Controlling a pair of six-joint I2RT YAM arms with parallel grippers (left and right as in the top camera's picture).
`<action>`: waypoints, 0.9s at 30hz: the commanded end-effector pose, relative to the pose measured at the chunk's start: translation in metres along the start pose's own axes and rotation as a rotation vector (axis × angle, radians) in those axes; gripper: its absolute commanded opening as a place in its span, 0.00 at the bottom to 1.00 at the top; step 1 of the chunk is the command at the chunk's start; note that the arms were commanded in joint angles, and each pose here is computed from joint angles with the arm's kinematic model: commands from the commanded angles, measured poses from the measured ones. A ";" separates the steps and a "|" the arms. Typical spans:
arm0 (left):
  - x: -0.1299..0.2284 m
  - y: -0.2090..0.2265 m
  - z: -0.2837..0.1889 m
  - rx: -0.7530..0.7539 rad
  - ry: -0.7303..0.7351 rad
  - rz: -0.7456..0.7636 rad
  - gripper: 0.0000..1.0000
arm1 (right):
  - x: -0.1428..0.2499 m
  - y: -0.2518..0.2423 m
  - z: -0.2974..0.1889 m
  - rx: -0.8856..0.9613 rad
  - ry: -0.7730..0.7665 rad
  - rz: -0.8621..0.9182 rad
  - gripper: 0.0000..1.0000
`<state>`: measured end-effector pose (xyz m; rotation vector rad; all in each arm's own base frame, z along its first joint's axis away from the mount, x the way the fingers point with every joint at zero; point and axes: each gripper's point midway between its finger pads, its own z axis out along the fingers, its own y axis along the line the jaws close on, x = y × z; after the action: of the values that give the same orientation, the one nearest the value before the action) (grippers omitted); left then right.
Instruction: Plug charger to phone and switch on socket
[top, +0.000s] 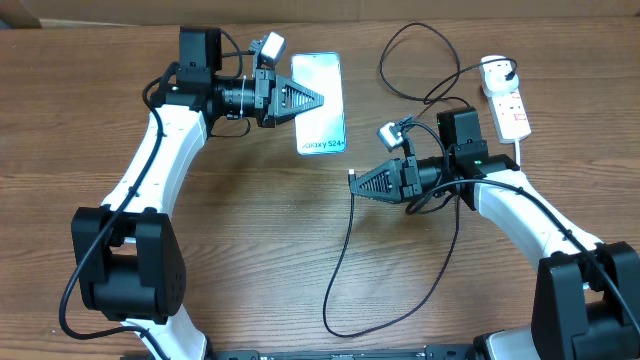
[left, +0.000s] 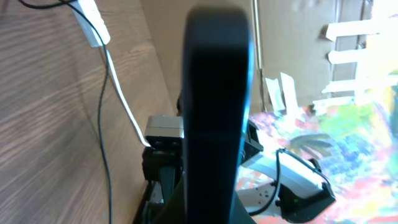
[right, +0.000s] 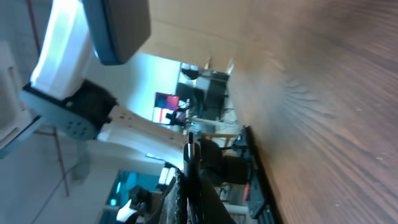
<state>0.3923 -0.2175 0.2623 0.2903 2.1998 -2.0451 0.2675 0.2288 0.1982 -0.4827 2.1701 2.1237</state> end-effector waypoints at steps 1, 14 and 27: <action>0.005 -0.016 -0.002 0.067 0.038 0.007 0.04 | 0.005 0.023 0.007 -0.077 0.044 -0.064 0.04; 0.001 -0.010 -0.001 0.032 0.016 0.006 0.04 | 0.013 0.030 0.029 -0.095 0.118 -0.073 0.04; 0.005 -0.004 0.017 -0.010 0.028 0.002 0.04 | -0.009 0.027 0.032 -0.025 0.073 -0.054 0.04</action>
<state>0.3868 -0.2315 0.2592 0.3128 2.2261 -2.0371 0.2596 0.2624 0.2134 -0.6492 2.1357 2.1463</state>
